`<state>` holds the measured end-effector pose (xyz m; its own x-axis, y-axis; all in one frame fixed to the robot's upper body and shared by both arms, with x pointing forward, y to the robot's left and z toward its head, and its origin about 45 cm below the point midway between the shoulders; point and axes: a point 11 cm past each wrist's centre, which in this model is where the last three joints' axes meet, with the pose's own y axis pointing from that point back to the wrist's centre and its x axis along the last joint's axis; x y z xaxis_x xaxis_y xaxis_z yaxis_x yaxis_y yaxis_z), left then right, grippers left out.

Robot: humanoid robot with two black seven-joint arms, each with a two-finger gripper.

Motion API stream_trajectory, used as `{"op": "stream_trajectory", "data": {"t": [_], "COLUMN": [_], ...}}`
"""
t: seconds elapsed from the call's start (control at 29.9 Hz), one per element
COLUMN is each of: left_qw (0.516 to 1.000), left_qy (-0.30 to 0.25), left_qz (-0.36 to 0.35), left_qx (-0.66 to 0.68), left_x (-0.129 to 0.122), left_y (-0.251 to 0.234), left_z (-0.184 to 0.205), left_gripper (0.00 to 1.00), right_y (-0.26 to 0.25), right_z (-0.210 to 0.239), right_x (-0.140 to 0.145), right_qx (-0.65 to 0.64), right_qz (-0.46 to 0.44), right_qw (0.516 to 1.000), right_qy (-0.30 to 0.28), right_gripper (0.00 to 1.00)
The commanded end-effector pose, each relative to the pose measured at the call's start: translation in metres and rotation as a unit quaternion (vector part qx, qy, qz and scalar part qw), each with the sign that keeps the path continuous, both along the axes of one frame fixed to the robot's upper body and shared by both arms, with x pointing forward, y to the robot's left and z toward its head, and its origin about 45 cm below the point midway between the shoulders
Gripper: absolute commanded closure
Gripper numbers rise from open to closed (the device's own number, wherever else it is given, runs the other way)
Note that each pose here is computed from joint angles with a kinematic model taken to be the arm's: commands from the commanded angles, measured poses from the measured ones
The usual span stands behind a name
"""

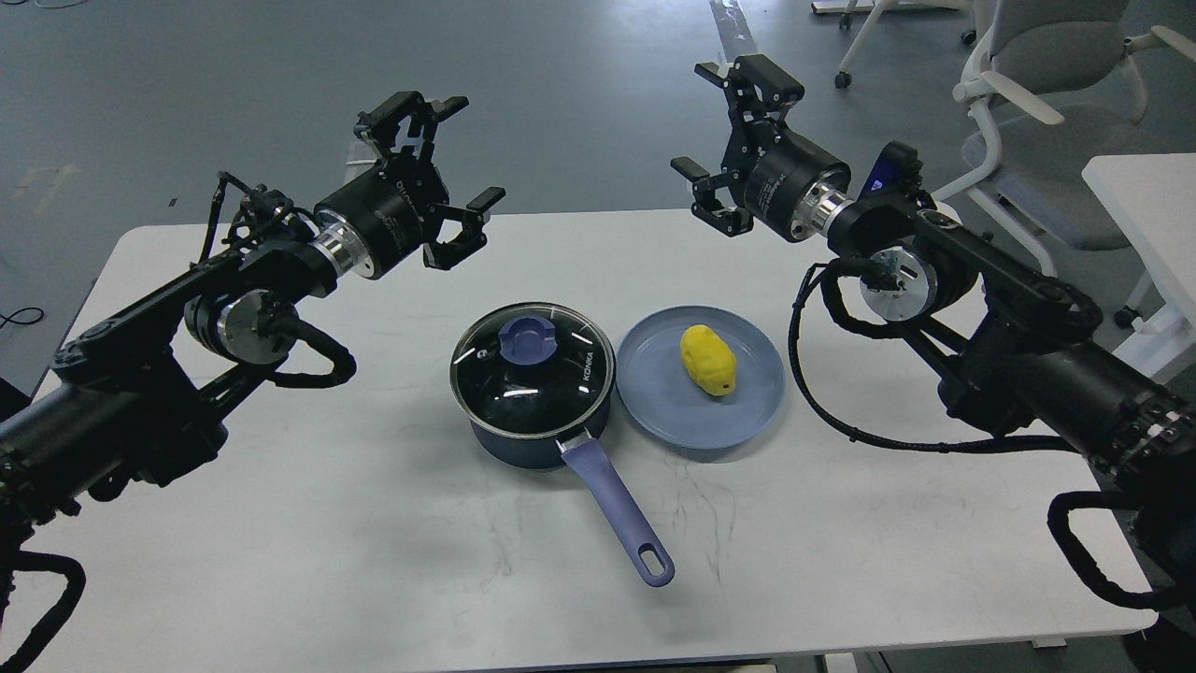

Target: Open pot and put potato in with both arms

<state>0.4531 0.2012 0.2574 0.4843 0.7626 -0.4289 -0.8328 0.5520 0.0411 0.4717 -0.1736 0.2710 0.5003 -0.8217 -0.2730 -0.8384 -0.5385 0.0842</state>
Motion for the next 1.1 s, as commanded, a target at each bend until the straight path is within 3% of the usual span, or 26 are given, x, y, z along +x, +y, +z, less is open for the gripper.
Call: {"op": "stream_trajectory", "data": {"t": [0.0, 0.5, 1.07], "left_qw": [1.000, 1.000, 0.999], "left_qy": [0.003, 0.015, 0.029], "left_qz": [0.003, 0.025, 0.018], "left_qx": [0.005, 0.006, 0.001], "left_x": [0.000, -0.004, -0.011], "left_y": [-0.001, 0.022, 0.014], "left_z": [-0.003, -0.014, -0.028], "left_gripper": [0.02, 0.02, 0.02], "right_y": [0.000, 0.010, 0.012], "right_z": [0.001, 0.003, -0.001], "right_x": [0.001, 0.000, -0.002], "right_qx": [-0.001, 0.003, 0.002], "right_qz": [-0.001, 0.007, 0.009], "right_qw": [1.000, 1.000, 1.000], "right_qy": [-0.001, 0.000, 0.003], "right_gripper": [0.00, 0.00, 0.00]}}
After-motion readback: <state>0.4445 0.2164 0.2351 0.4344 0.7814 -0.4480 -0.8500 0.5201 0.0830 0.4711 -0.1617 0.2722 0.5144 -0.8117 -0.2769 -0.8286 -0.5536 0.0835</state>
